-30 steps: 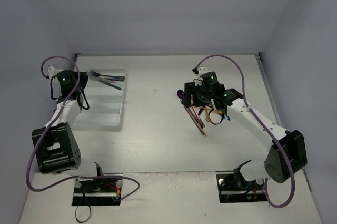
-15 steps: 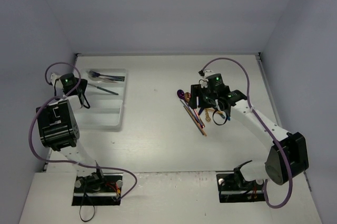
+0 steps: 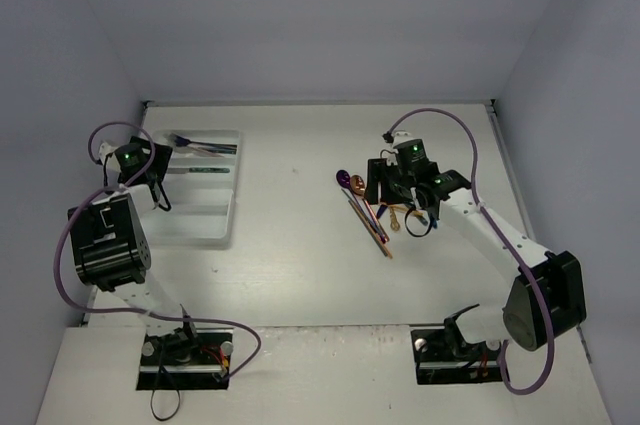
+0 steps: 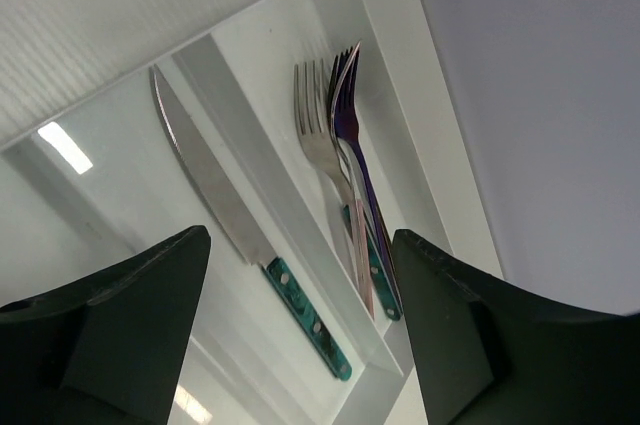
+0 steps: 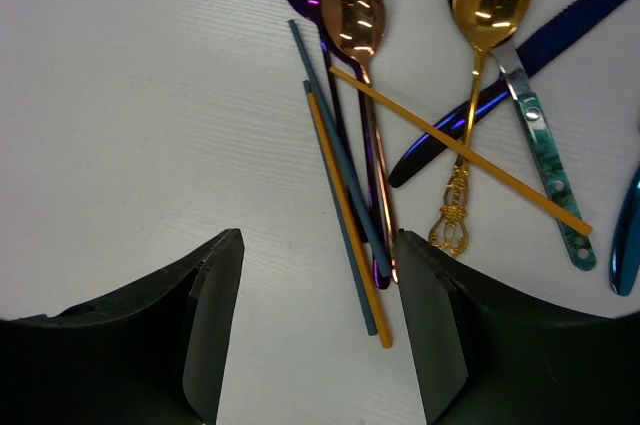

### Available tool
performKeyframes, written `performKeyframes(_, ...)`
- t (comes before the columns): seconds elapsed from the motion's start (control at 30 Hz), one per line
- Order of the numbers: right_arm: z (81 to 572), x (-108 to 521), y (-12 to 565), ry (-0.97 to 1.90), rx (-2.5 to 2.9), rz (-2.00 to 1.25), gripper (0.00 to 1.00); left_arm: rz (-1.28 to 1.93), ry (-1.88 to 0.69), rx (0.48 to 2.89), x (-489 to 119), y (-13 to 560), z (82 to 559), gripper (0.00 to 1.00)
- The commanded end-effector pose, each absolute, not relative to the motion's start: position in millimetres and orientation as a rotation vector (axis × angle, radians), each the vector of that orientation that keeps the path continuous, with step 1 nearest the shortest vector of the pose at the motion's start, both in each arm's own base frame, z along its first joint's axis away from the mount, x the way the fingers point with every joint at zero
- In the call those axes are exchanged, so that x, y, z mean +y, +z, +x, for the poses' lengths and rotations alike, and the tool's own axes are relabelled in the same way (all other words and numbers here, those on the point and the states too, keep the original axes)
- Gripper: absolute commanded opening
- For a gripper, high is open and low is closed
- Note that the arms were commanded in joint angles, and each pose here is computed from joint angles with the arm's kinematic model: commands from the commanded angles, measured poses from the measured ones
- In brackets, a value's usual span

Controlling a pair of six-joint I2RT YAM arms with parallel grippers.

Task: Sort the eating utensils into containers

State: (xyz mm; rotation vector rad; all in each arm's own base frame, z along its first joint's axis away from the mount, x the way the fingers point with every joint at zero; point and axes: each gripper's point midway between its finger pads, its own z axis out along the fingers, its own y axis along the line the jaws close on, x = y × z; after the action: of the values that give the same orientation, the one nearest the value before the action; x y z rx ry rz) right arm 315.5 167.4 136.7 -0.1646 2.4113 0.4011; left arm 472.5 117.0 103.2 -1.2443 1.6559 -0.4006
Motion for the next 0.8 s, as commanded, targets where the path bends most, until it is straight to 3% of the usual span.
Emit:
performKeyframes(0.0,331.0,134.3,136.7,0.250,2.414,-0.029,0.58,-1.125,-0.465,1.619,100.4,160.9,465.2,0.72)
performKeyframes(0.1,338.6,105.1,117.5,0.142,2.471,0.088,0.53,-1.048,-0.456,1.757,64.8,170.6,445.6,0.72)
performKeyframes(0.27,354.9,81.3,92.5,0.095,2.540,0.230,0.50,-0.759,-0.377,1.989,-4.1,193.3,415.3,0.72)
performKeyframes(0.4,366.0,76.8,74.2,0.085,2.599,0.271,0.50,-0.501,-0.453,2.124,-76.3,197.6,390.6,0.72)
performKeyframes(0.77,381.6,58.8,20.2,-0.051,2.718,0.289,0.52,-0.176,-0.575,2.192,-153.4,203.8,342.5,0.72)
